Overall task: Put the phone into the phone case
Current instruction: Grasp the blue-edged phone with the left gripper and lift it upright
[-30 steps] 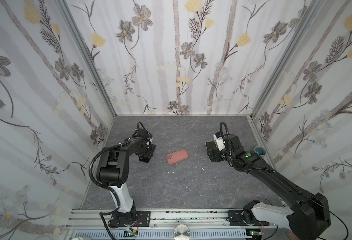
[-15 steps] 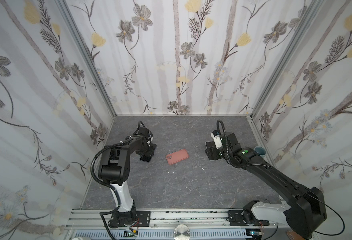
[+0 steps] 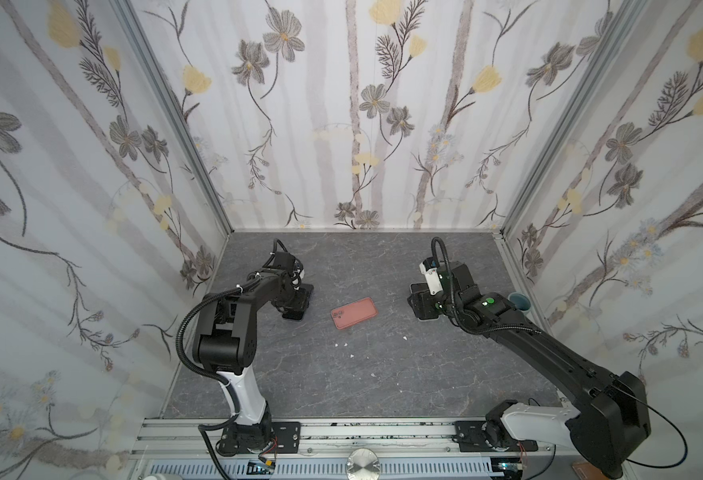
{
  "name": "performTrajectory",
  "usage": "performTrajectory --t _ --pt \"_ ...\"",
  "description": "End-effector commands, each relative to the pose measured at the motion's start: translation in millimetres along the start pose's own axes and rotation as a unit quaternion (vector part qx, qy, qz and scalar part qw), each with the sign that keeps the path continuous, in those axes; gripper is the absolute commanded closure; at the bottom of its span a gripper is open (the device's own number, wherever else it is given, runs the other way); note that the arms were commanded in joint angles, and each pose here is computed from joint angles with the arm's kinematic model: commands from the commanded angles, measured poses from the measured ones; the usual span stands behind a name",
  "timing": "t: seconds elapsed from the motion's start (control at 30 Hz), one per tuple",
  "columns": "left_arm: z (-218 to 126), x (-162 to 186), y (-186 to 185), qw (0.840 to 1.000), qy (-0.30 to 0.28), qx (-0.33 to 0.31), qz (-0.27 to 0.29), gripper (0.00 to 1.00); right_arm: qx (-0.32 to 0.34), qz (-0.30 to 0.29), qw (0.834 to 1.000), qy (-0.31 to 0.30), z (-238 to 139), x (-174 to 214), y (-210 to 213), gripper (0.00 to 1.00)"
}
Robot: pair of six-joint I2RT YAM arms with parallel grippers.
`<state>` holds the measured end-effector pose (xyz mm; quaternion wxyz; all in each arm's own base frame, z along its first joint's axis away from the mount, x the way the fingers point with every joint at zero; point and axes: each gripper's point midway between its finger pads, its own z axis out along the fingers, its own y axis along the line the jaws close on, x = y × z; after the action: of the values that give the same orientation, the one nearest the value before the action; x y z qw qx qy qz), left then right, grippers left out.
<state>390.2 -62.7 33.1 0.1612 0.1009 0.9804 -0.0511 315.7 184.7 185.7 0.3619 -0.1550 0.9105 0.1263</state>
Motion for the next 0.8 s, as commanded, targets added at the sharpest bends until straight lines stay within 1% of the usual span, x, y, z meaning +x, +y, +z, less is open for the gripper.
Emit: performTrajectory --t 0.0,0.17,0.27,0.37,0.47,0.6,0.7,0.77 --pt "-3 -7 5 1.0 -0.017 -0.013 -0.005 0.56 0.01 0.006 1.0 -0.022 -6 -9 -3 0.18" --pt "-7 -9 6 0.999 -0.028 -0.016 -0.005 0.58 0.013 0.006 0.999 -0.038 -13 -15 -4 0.18" --pt "-15 -15 6 0.999 -0.048 -0.021 -0.007 0.58 0.012 0.006 0.999 -0.039 -15 -15 -4 0.18" --pt "-29 -26 5 0.996 -0.086 -0.021 -0.007 0.59 0.004 0.01 0.999 -0.047 -19 -18 -1 0.18" --pt "-48 -40 -2 0.992 -0.127 -0.012 -0.004 0.61 -0.01 0.022 0.997 -0.069 -27 -26 3 0.18" --pt "-86 -62 -25 0.981 -0.193 0.011 0.027 0.62 -0.039 0.039 0.993 -0.105 -42 -41 12 0.18" --pt "-120 -76 -52 0.967 -0.246 0.041 0.06 0.64 -0.063 0.046 0.989 -0.125 -53 -53 20 0.18" --pt "-142 -80 -72 0.955 -0.275 0.062 0.092 0.64 -0.083 0.045 0.987 -0.132 -60 -60 28 0.19"
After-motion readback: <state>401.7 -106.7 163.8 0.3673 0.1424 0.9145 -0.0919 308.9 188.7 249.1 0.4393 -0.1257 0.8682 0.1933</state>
